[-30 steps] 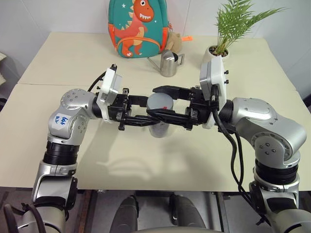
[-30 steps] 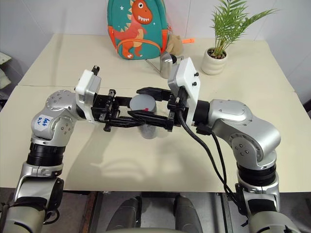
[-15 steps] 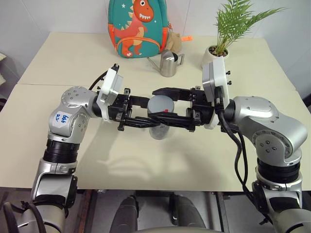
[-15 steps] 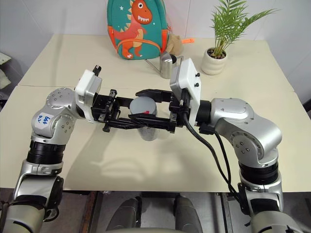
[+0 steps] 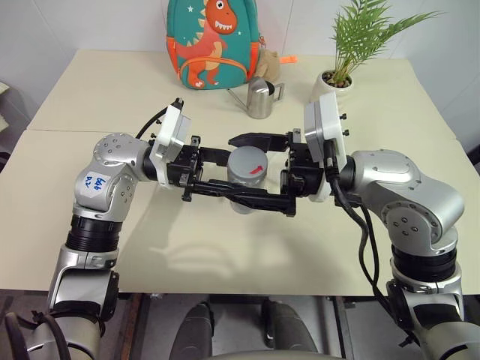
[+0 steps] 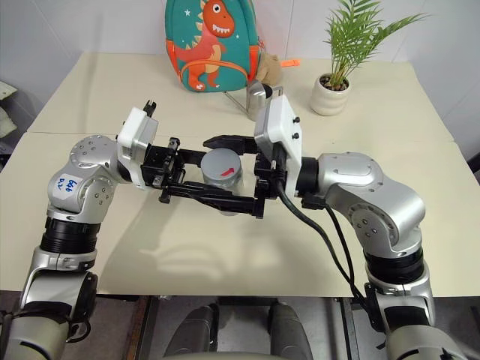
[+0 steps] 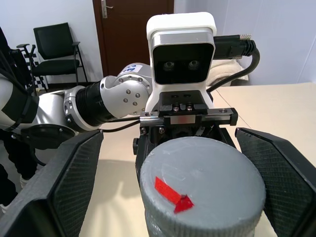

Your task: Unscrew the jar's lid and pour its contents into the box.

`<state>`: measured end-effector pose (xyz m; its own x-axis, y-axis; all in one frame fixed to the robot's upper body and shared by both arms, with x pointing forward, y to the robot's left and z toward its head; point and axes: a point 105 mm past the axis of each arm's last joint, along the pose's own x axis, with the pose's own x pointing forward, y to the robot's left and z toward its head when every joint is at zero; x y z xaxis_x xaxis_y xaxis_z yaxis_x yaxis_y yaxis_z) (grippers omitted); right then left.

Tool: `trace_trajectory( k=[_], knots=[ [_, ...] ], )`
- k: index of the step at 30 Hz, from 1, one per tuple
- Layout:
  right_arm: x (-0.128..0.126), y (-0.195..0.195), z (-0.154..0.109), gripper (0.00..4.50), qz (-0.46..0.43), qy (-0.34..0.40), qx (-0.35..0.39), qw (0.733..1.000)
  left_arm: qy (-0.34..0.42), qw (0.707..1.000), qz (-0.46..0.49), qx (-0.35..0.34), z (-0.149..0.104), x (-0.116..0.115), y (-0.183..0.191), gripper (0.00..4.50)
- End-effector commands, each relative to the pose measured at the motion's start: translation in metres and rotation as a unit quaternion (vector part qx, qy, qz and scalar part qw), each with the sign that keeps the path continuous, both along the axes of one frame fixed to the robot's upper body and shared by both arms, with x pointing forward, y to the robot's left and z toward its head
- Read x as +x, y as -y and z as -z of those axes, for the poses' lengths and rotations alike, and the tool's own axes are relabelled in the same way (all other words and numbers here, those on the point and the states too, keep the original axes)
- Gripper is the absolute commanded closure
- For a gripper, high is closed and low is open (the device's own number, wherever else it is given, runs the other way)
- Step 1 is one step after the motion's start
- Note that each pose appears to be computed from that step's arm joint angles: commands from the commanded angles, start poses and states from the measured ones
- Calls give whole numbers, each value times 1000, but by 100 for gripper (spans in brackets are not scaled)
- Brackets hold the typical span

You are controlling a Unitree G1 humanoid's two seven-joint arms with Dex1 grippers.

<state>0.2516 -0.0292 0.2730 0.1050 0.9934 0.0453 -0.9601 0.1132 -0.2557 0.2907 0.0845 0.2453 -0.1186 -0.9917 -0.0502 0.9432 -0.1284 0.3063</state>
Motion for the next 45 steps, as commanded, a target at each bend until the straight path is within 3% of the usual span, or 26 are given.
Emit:
trace_trajectory(
  k=[1, 29, 45],
  knots=[
    [-11, -5, -9, 1, -31, 32, 4, 999, 25, 1000, -14, -5, -12, 1, -1, 253],
    [22, -11, -17, 1, 25, 45, 8, 999, 35, 999, 1, 6, -3, -7, 6, 253],
    [32, 20, -14, 1, 95, 48, -13, 994, 32, 999, -20, 4, -4, -6, -3, 253]
  ],
)
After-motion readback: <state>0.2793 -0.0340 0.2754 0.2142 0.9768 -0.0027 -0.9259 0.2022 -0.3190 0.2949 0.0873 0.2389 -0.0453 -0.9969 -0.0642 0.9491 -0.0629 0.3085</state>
